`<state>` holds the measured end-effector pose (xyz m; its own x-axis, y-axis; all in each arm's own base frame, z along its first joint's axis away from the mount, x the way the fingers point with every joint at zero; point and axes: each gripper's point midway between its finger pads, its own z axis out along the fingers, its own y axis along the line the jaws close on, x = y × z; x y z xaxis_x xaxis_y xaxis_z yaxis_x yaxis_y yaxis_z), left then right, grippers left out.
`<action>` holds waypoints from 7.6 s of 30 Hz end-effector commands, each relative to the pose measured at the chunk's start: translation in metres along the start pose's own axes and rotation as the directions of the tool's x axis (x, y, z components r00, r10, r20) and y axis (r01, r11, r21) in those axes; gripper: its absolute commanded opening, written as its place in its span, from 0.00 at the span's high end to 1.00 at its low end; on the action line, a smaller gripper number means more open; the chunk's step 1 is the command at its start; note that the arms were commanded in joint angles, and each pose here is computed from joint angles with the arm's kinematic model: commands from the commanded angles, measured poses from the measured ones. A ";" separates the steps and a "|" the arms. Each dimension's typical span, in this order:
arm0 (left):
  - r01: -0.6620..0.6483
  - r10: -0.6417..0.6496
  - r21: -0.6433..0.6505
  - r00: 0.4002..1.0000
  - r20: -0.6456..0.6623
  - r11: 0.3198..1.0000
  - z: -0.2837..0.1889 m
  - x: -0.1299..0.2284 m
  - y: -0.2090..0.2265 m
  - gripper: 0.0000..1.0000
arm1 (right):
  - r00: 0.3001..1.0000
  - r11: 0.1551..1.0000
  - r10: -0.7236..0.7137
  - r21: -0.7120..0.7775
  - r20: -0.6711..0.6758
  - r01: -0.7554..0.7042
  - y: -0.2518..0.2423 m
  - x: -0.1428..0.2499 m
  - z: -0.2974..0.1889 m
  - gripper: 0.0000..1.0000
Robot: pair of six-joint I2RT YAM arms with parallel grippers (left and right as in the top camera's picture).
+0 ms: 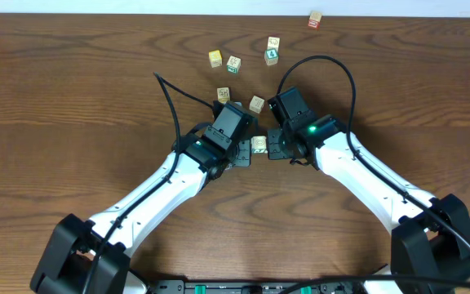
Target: Lift 3 blocks
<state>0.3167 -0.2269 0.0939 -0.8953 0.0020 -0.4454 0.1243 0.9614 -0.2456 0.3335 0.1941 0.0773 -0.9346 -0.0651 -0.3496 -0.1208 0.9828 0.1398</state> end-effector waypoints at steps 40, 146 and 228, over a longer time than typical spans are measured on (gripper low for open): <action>-0.069 0.084 0.222 0.995 -0.058 0.973 -0.008 0.016 -0.056 0.93 | 0.991 0.938 -0.033 -0.347 -0.133 -0.015 0.065 0.021 -0.015 0.99; 0.087 -0.092 -0.044 0.985 -0.143 0.995 0.088 0.009 0.057 0.87 | 0.997 0.971 0.032 0.238 -0.077 -0.013 -0.063 0.004 0.059 0.91; -0.092 0.407 -0.396 0.223 0.886 0.913 -0.392 0.013 0.109 0.23 | 0.378 0.940 -0.296 0.338 0.877 -0.047 -0.146 0.078 -0.295 0.01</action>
<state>0.1599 -0.0052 0.3952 0.1959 0.1504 -0.9690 -0.0098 0.9884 0.1514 0.1932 0.0060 0.2991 -0.0848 -0.1412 -0.9863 -0.0008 0.9899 -0.1416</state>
